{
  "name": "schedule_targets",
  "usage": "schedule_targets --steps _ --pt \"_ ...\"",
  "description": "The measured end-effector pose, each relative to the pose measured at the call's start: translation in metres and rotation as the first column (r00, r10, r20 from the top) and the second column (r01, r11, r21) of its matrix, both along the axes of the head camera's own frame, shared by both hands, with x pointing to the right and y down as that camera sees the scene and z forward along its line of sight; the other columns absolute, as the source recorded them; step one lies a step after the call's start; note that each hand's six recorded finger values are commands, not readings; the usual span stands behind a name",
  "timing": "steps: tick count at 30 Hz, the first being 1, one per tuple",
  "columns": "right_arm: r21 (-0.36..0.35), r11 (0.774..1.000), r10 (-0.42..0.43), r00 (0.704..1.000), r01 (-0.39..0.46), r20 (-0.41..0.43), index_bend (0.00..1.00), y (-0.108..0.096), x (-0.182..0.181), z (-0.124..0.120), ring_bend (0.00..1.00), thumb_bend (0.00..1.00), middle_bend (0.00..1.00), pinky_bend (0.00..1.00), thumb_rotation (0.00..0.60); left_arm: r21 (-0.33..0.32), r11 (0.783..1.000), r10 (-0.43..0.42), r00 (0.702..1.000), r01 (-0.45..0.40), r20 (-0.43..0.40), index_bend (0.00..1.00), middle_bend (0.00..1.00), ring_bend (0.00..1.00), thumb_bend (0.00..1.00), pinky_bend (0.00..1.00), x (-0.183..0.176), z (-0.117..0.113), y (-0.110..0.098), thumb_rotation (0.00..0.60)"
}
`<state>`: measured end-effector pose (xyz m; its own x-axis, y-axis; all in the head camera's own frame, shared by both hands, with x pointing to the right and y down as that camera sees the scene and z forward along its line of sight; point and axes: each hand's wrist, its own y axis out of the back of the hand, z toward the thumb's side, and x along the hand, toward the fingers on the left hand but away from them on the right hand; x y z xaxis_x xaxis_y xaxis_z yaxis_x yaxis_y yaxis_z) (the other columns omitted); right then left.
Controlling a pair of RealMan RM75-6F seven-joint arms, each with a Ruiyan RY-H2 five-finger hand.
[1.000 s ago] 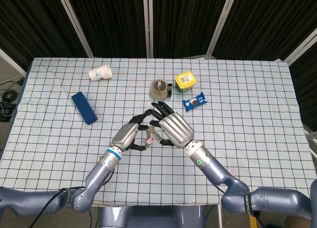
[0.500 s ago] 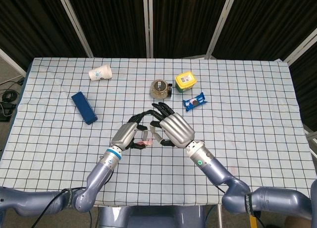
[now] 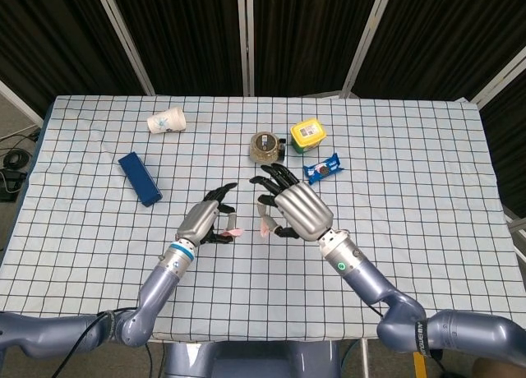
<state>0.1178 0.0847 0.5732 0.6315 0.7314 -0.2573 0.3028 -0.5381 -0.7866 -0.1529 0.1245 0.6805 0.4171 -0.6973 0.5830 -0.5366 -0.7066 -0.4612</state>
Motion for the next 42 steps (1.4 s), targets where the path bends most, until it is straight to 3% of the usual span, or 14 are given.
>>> schedule_targets --steps 8,12,13,14,15,17,18,20,22,29,34,42 --pt "0.02 1.0 0.02 1.0 -0.02 -0.016 0.73 -0.007 0.018 -0.004 0.0 0.43 0.17 0.0 0.6 0.001 1.0 -0.008 0.999 0.008 0.035 0.74 0.0 0.0 0.62 0.0 -0.017 0.008 -0.002 0.6" --pt "0.026 0.999 0.029 0.998 -0.028 -0.063 0.73 -0.007 0.038 0.001 0.0 0.43 0.17 0.0 0.6 0.028 1.0 0.005 0.997 -0.007 0.081 0.73 0.0 0.0 0.62 0.0 -0.034 0.012 -0.004 0.6" --pt "0.025 0.999 0.031 0.997 -0.029 -0.077 0.72 -0.006 0.043 0.004 0.0 0.43 0.17 0.0 0.6 0.034 0.999 0.008 0.996 -0.011 0.092 0.68 0.0 0.0 0.57 0.0 -0.038 0.012 -0.004 0.6" --pt "0.025 0.999 0.034 0.995 -0.032 -0.092 0.69 -0.006 0.049 0.007 0.0 0.41 0.17 0.0 0.6 0.045 0.999 0.013 0.994 -0.018 0.111 0.57 0.0 0.0 0.44 0.0 -0.043 0.014 -0.005 0.6" --pt "0.023 0.999 0.038 0.993 -0.035 -0.111 0.61 -0.005 0.056 0.012 0.0 0.36 0.16 0.0 0.6 0.059 0.998 0.02 0.991 -0.028 0.136 0.44 0.0 0.0 0.33 0.0 -0.052 0.015 -0.005 0.6" --pt "0.023 0.999 0.044 0.989 -0.041 -0.141 0.35 -0.005 0.068 0.019 0.0 0.17 0.12 0.0 0.6 0.078 0.996 0.03 0.985 -0.044 0.172 0.08 0.0 0.0 0.04 0.0 -0.064 0.017 -0.006 0.6" --pt "0.025 0.999 0.047 0.985 -0.044 -0.163 0.2 -0.004 0.076 0.024 0.0 0.07 0.09 0.0 0.6 0.086 0.995 0.036 0.981 -0.053 0.191 0.02 0.0 0.0 0.01 0.0 -0.072 0.018 -0.006 0.6" --pt "0.017 0.999 0.048 0.976 -0.046 -0.214 0.03 -0.001 0.092 0.035 0.0 0.0 0.03 0.0 0.6 0.091 0.994 0.036 0.977 -0.056 0.209 0.0 0.0 0.0 0.0 0.0 -0.084 0.018 -0.006 0.6" --pt "0.002 0.999 0.045 0.962 -0.046 -0.268 0.0 0.004 0.111 0.044 0.0 0.0 0.01 0.0 0.6 0.095 0.994 0.029 0.977 -0.05 0.212 0.0 0.0 0.0 0.0 0.0 -0.093 0.016 -0.007 0.6" --pt "0.035 0.998 0.067 0.948 -0.059 -0.312 0.0 0.008 0.142 0.036 0.0 0.0 0.0 0.0 0.6 0.145 0.988 0.012 0.973 -0.047 0.232 0.0 0.0 0.0 0.0 0.0 -0.12 0.001 -0.014 0.6" --pt "0.116 0.991 0.106 0.936 -0.07 -0.336 0.0 0.014 0.176 0.012 0.0 0.0 0.0 0.0 0.6 0.245 0.968 -0.019 0.959 -0.053 0.283 0.0 0.0 0.0 0.0 0.0 -0.153 -0.027 -0.025 0.6" --pt "0.221 0.956 0.26 0.902 -0.192 -0.343 0.0 0.046 0.259 -0.028 0.0 0.0 0.0 0.0 0.6 0.336 0.941 -0.093 0.92 -0.044 0.381 0.0 0.0 0.0 0.0 0.0 -0.229 -0.076 -0.014 0.6"
